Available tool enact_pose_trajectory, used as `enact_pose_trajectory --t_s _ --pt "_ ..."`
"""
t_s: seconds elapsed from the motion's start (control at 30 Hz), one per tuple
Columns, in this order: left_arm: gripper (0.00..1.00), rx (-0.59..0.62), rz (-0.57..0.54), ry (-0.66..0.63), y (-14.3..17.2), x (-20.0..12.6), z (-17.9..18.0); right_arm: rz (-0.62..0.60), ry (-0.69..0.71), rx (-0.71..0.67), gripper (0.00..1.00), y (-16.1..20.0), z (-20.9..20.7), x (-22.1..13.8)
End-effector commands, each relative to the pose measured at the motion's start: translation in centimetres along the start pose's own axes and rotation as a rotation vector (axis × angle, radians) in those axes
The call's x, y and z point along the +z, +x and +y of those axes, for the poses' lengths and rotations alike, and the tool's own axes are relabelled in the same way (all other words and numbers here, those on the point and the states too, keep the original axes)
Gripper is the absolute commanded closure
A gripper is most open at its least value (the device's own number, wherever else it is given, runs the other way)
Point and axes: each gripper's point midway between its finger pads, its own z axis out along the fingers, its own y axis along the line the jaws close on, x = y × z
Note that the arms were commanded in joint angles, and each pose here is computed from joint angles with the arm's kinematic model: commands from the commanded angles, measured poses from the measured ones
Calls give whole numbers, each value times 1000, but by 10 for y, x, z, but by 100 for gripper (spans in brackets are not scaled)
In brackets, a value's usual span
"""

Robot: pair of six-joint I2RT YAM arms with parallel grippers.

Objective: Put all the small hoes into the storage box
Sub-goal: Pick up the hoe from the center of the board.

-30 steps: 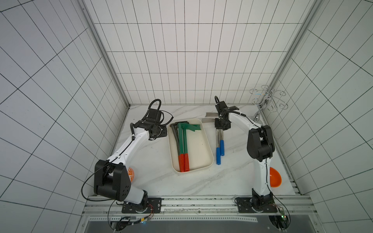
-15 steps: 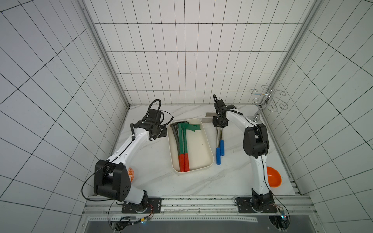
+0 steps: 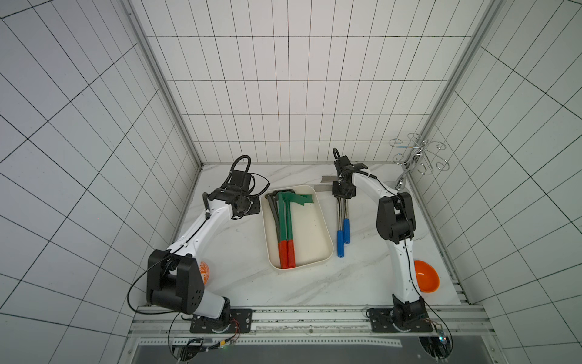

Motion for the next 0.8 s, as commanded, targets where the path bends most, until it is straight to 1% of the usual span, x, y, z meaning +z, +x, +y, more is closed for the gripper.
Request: enact_pose_trajectory --t_s 0.0,0.77 --pt "58 1 -13 7 -1 -1 0 -30 -15 8 66 -15 3 -11" --pt "58 3 -11 8 1 -1 0 3 -24 10 66 -4 19 6"
